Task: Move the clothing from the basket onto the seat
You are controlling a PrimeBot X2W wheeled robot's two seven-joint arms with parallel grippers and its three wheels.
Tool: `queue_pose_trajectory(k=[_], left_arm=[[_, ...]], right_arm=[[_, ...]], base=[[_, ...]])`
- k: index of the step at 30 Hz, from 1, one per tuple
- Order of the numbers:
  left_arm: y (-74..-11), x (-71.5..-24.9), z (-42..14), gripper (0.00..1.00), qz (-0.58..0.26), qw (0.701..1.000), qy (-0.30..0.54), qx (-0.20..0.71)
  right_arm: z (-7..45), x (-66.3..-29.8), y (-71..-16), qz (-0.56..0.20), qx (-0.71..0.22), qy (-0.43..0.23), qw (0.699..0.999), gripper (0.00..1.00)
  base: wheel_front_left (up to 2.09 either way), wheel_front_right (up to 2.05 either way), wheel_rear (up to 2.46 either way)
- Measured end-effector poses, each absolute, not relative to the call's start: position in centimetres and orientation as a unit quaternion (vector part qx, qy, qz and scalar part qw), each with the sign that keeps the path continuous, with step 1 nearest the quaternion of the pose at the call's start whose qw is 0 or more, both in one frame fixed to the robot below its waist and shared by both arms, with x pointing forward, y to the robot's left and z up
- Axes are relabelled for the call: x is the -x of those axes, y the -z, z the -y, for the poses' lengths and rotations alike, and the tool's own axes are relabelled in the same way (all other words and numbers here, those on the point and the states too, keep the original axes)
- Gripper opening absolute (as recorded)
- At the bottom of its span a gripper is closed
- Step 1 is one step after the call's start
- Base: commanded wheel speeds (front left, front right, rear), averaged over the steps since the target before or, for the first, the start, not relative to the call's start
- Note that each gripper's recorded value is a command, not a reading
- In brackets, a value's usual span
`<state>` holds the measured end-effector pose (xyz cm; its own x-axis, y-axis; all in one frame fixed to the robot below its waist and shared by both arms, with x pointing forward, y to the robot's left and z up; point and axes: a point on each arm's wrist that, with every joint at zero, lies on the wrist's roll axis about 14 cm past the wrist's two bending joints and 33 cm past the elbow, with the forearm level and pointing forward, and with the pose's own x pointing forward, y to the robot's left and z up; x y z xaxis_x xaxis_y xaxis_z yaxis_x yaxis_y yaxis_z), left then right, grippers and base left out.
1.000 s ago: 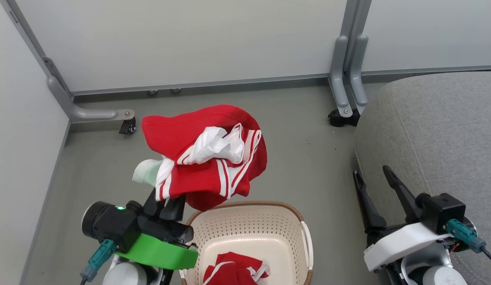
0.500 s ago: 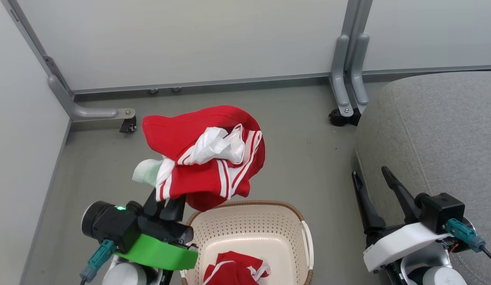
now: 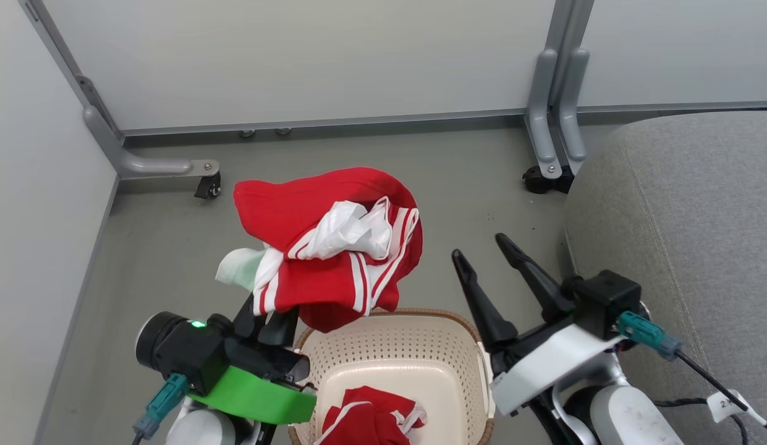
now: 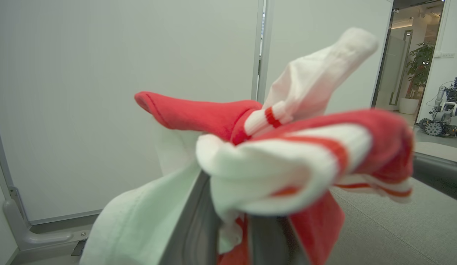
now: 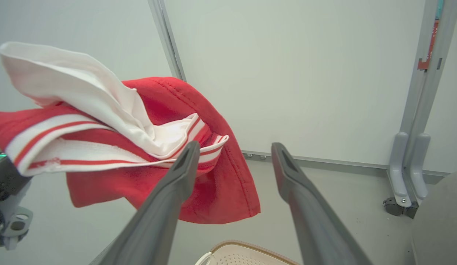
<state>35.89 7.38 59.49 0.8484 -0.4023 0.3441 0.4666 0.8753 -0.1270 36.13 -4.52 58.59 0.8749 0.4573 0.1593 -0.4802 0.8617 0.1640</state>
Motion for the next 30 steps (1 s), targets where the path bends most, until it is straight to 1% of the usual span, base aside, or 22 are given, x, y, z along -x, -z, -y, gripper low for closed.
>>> queue_pose_trajectory(k=[6, 8, 13, 21, 30], left_arm=[[-59.4, -35.9, -7.3, 0.0, 0.154, 0.956, 0.228, 0.102], [-59.4, -35.9, -7.2, 0.0, 0.153, 0.956, 0.23, 0.101], [-59.4, -35.8, -7.0, 0.0, 0.152, 0.955, 0.234, 0.101], [-59.1, -35.8, -6.9, 0.0, 0.146, 0.955, 0.237, 0.105], [-59.1, -35.9, -6.6, 0.0, 0.145, 0.953, 0.243, 0.108]], right_arm=[[-0.9, -35.6, -59.6, 0.06, -0.103, -0.33, 0.936, 1.0], [-2.5, -35.2, -59.2, 0.049, -0.096, -0.357, 0.928, 1.0], [-4.5, -34.5, -57.3, 0.011, -0.08, -0.4, 0.913, 1.0], [-6.7, -33.2, -54.8, -0.042, -0.059, -0.447, 0.891, 1.0], [-7.9, -33.6, -54.7, -0.037, -0.043, -0.463, 0.885, 1.0]], base=[[0.0, 0.0, 0.0], [0.0, 0.0, 0.0], [0.0, 0.0, 0.0], [0.0, 0.0, 0.0], [0.0, 0.0, 0.0]])
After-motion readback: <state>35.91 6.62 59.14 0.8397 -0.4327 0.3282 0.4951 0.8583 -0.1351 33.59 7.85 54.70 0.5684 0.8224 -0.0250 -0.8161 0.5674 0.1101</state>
